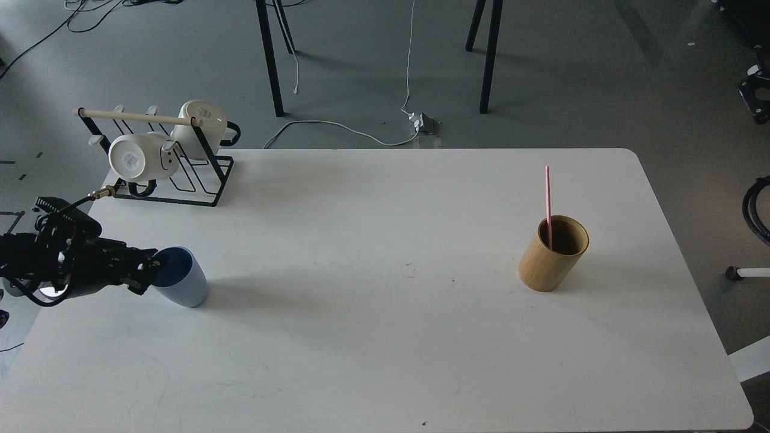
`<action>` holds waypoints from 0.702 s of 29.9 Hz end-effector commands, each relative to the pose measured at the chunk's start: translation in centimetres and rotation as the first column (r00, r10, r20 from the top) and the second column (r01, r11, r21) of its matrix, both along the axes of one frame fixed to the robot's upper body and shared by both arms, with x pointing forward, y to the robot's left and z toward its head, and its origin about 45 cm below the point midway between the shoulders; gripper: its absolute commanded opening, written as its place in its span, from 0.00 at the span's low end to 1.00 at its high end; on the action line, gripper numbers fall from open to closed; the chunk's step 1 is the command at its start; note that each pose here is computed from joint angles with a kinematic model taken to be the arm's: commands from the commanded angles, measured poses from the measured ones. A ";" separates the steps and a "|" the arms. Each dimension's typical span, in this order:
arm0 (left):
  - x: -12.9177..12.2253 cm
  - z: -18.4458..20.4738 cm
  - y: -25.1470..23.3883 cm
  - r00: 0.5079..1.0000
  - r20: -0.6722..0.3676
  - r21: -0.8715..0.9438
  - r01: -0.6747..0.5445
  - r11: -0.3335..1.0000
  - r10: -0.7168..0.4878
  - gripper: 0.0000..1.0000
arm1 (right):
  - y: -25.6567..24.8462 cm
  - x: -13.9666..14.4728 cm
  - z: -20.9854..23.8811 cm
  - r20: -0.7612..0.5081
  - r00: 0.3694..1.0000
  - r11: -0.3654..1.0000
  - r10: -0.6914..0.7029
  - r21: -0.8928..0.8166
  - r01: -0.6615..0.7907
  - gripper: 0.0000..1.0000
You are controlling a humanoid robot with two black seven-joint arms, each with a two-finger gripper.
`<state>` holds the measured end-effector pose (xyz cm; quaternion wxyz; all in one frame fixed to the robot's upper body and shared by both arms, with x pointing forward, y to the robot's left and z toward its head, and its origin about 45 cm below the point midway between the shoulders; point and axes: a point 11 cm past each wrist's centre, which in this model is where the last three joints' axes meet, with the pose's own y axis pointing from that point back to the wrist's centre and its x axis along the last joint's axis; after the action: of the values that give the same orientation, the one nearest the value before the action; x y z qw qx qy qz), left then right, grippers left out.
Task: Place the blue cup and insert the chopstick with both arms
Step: 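Grasp the blue cup with the left gripper and lift it, then carry the blue cup toward the table center and set it down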
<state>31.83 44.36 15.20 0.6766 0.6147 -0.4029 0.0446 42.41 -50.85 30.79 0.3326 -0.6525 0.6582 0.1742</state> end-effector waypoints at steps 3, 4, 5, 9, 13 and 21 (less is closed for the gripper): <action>0.5 0.8 -1.0 0.999 0.005 -0.037 0.035 0.999 -0.035 0.00 | -0.4 -0.1 0.2 0.001 1.000 1.000 -0.010 -0.004 0.010 0.99; 0.9 1.4 -1.4 0.999 0.015 -0.050 0.048 0.998 -0.047 0.00 | -0.4 -0.1 0.2 0.002 1.000 1.000 -0.010 -0.005 0.010 0.99; 1.6 2.1 -1.8 0.998 0.030 -0.058 0.062 0.996 -0.060 0.00 | -0.4 -0.1 0.2 0.001 1.000 1.000 -0.009 -0.006 0.009 0.99; 4.6 6.9 -4.9 0.992 0.056 -0.067 0.117 0.991 -0.113 0.01 | -0.6 -0.2 0.3 0.002 1.000 1.000 -0.011 -0.008 0.011 0.99; 6.2 10.6 -10.1 0.977 0.054 -0.081 0.212 0.974 -0.208 0.01 | -0.8 -0.1 1.0 0.023 1.000 1.000 -0.019 0.002 0.019 0.99; 7.8 13.8 -28.1 0.843 0.107 -0.146 0.537 0.831 -0.526 0.01 | -1.0 0.2 3.0 0.035 0.999 0.999 -0.003 -0.051 0.004 0.99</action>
<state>40.05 22.12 28.71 0.6988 0.4611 -0.5434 -0.0612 42.75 -51.49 33.17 0.3441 -0.6551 0.6547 0.1542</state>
